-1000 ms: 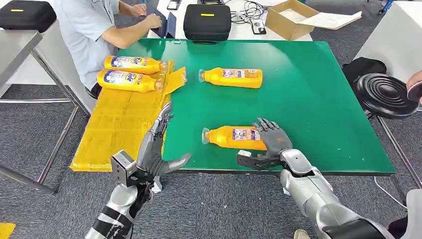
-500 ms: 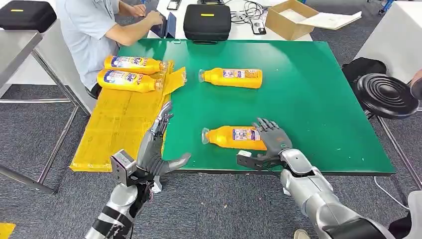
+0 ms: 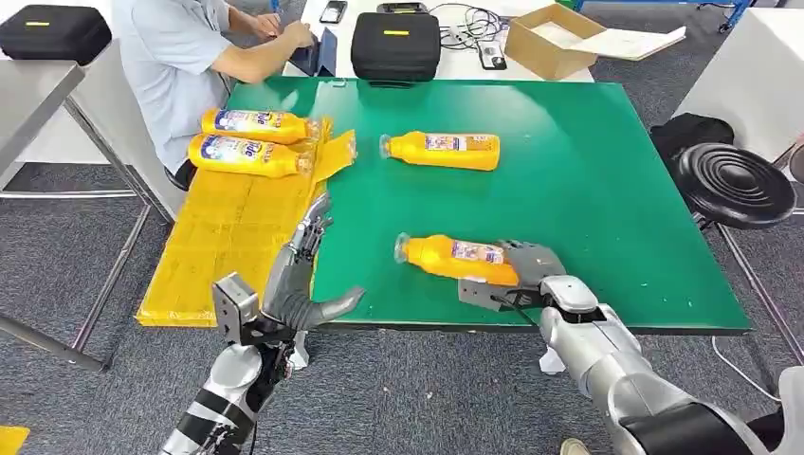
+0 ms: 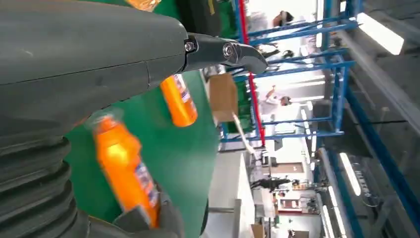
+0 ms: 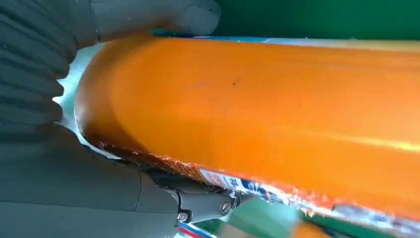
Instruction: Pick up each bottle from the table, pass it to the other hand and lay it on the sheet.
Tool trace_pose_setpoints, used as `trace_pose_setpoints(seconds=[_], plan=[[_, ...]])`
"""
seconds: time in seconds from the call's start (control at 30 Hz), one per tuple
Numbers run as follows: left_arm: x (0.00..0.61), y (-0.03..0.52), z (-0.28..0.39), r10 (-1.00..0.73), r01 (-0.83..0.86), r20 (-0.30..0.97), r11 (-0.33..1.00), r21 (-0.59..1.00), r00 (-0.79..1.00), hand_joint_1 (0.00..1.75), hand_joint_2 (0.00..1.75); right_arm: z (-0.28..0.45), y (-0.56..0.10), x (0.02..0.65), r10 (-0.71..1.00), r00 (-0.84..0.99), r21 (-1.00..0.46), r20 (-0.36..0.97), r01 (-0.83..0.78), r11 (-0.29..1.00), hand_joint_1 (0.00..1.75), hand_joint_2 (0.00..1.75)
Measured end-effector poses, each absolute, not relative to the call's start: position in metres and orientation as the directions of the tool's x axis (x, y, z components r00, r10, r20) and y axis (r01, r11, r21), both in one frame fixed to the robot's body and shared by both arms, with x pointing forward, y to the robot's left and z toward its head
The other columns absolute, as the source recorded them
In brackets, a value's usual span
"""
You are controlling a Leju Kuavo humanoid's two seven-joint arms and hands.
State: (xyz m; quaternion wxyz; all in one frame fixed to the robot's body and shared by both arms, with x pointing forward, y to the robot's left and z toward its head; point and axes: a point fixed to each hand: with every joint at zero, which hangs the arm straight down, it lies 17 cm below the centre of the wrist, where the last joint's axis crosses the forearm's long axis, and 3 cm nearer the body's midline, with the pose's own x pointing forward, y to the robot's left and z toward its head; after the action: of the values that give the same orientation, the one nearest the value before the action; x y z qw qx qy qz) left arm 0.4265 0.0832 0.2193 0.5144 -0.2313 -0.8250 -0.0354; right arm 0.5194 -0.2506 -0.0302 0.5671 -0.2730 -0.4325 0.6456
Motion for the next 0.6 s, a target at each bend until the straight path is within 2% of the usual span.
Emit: trace_pose_setpoints(seconds=[0.07,0.17,0.2,0.43,0.6], plan=[[0.428,0.084,0.218,0.348,0.416,0.869,0.890,-0.188,-0.353,0.00,1.75,-0.032,-0.261,0.519,0.971,-0.161,-0.856,0.175,-0.512,0.069,1.75,1.75],[0.434,0.091,0.210,0.321,0.368,0.885,0.910,-0.190,-0.336,0.00,1.75,-0.028,-0.260,0.519,0.919,-0.045,-0.801,0.393,-0.507,0.318,1.75,1.75],[0.434,0.094,0.207,0.313,0.354,0.890,0.916,-0.190,-0.331,0.00,1.75,-0.026,-0.263,0.520,0.903,-0.011,-0.788,0.429,-0.494,0.368,1.75,1.75],[0.436,0.098,0.201,0.314,0.338,0.897,0.919,-0.205,-0.312,0.00,1.75,-0.025,-0.271,0.521,0.871,0.047,-0.759,0.489,-0.470,0.451,1.75,1.75],[0.437,0.107,0.195,0.305,0.298,0.901,0.930,-0.213,-0.308,0.00,1.75,-0.010,-0.251,0.522,0.782,-0.014,-0.719,0.623,-0.404,0.566,1.75,1.75]])
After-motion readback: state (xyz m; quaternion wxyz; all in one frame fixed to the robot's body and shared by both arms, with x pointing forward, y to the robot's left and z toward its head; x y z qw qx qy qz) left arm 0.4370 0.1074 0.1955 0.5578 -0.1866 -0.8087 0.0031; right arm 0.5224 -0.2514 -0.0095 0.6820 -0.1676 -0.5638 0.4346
